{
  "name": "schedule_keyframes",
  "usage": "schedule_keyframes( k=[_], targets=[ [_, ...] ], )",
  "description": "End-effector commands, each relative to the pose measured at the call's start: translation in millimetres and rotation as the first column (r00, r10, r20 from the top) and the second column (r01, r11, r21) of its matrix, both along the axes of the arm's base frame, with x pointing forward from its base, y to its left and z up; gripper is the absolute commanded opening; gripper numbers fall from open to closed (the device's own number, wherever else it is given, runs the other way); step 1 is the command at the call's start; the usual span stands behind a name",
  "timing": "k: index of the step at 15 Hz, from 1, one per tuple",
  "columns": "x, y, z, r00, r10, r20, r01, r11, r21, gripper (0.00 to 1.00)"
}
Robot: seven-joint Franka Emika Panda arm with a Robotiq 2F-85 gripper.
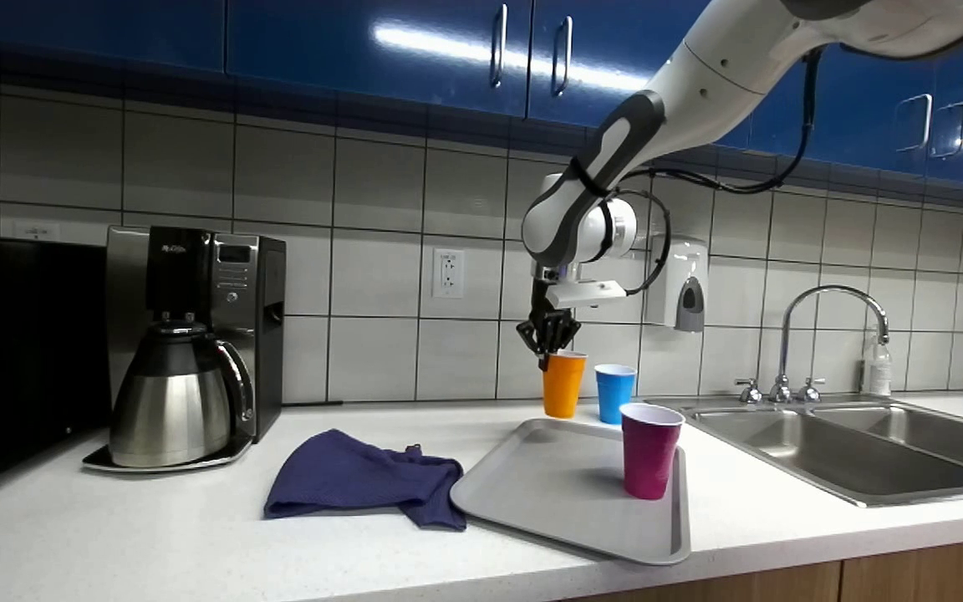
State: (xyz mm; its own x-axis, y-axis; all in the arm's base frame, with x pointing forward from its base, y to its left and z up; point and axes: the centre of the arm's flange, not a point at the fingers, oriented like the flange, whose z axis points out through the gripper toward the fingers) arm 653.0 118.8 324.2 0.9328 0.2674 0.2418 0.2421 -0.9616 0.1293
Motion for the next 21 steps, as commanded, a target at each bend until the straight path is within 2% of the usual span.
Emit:
schedule_keyframes(
  k=[1,11,21],
  targets=[
    [-32.3,-7.0,2.7,0.997,0.076,-0.005,-0.076,0.997,-0.003,0.01],
    [-58.7,-8.5,-14.9,0.981,0.189,-0.045,-0.190,0.982,-0.001,0.01],
    [-65.9,-12.8,-35.0,0.976,0.218,-0.009,-0.218,0.976,-0.003,0.01]
  ],
)
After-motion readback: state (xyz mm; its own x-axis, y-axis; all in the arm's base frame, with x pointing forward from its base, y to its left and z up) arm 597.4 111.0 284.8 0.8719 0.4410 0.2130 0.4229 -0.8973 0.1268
